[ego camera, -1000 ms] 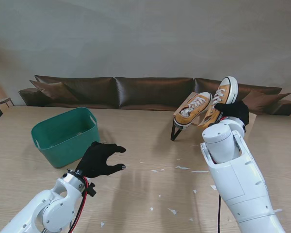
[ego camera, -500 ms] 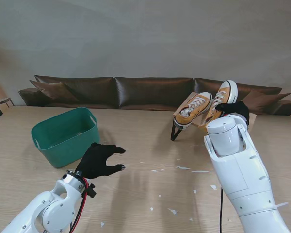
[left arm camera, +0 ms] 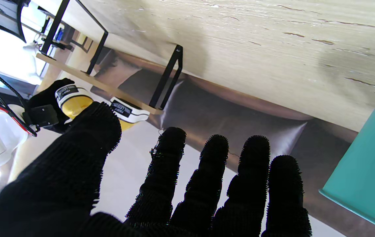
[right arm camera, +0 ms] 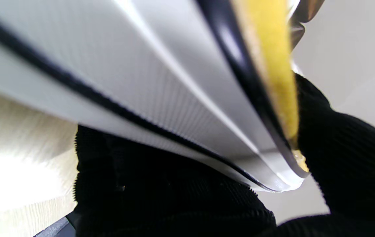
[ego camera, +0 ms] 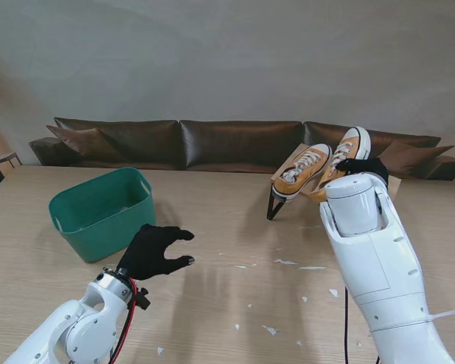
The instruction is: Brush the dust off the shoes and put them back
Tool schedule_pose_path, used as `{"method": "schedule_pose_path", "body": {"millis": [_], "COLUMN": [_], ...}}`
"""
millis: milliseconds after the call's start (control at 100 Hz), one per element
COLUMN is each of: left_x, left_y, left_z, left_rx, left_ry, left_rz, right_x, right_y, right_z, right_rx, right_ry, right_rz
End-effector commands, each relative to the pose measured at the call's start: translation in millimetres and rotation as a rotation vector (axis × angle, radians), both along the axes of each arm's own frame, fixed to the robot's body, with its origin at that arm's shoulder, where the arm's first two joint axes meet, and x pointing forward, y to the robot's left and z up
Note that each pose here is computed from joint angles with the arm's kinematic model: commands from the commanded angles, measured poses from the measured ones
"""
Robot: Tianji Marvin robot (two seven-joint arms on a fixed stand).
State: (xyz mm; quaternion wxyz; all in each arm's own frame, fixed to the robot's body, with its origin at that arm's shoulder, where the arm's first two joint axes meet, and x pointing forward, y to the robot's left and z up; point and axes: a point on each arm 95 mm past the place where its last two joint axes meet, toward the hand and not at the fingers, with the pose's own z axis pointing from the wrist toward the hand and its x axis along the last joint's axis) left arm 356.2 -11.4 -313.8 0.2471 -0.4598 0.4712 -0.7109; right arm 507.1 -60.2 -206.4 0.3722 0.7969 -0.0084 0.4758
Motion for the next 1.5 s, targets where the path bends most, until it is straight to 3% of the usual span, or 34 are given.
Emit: {"method": "schedule_pose_path", "body": {"millis": [0, 280, 1020, 1490], "left_x": [-0.8, -2.4, -3.1, -4.7], "left_y": [-1.8, -0.4, 3.4, 4.5], "left_z": [-3.1, -4.5, -9.9, -11.7], "left_rx": [-0.001, -0.006, -0.016, -0.020], "left_ry": [0.020, 0.027, 0.038, 0.043], "left_rz": [-0.003, 0.005, 0.007, 0.013], "right_x": [0.4, 4.4, 12.7, 15.6], "right_y": [5.1, 3.4, -2.3, -6.9], "right_z": [6.5, -1.7, -6.8, -8.3], "right_rx": [0.005, -0.101, -0.268, -0.311], "right_ry": [-0.016, 0.049, 0.191, 0.260], "right_rz": [0.019, 0.029, 0.062, 0.072]}}
